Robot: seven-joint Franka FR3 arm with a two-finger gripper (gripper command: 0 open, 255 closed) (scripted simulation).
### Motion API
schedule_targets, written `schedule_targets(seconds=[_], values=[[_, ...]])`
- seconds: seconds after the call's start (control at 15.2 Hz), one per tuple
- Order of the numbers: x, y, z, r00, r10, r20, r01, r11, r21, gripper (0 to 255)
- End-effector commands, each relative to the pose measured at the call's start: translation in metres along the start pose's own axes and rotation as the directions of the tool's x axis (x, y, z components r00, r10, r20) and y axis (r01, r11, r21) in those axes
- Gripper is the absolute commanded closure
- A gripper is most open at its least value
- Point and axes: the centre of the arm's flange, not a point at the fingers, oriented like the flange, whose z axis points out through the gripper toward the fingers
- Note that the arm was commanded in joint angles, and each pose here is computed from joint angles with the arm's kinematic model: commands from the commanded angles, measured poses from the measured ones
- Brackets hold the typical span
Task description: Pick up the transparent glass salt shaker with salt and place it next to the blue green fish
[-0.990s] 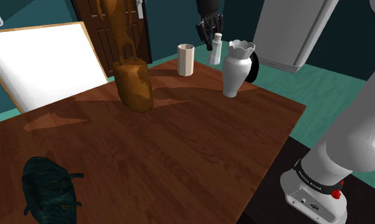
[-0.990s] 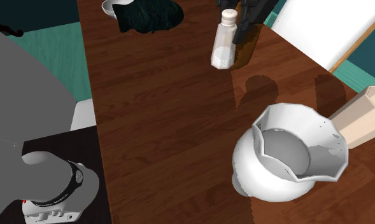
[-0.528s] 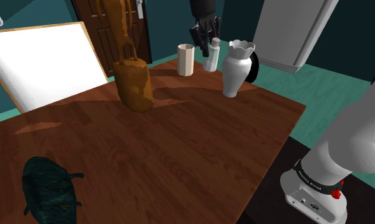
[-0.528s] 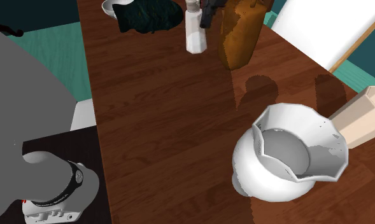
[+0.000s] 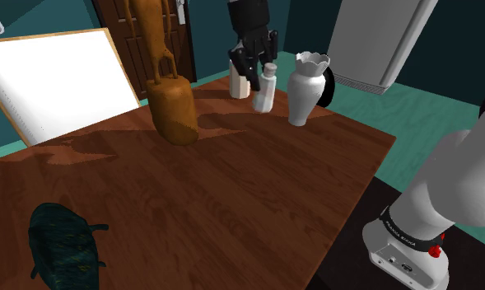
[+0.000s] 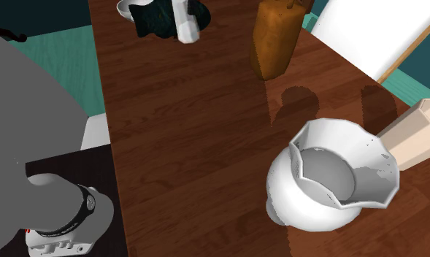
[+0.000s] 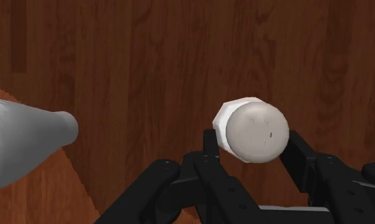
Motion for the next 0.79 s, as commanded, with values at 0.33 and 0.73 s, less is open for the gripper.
schedule_targets(seconds=[0.33,0.73], values=[[-0.035,-0.085,-0.003,1.0,0.001,0.0,-0.001,1.0,0.0,255],[-0.066,-0.158,-0.005,1.0,0.001,0.0,-0.001,1.0,0.0,255]])
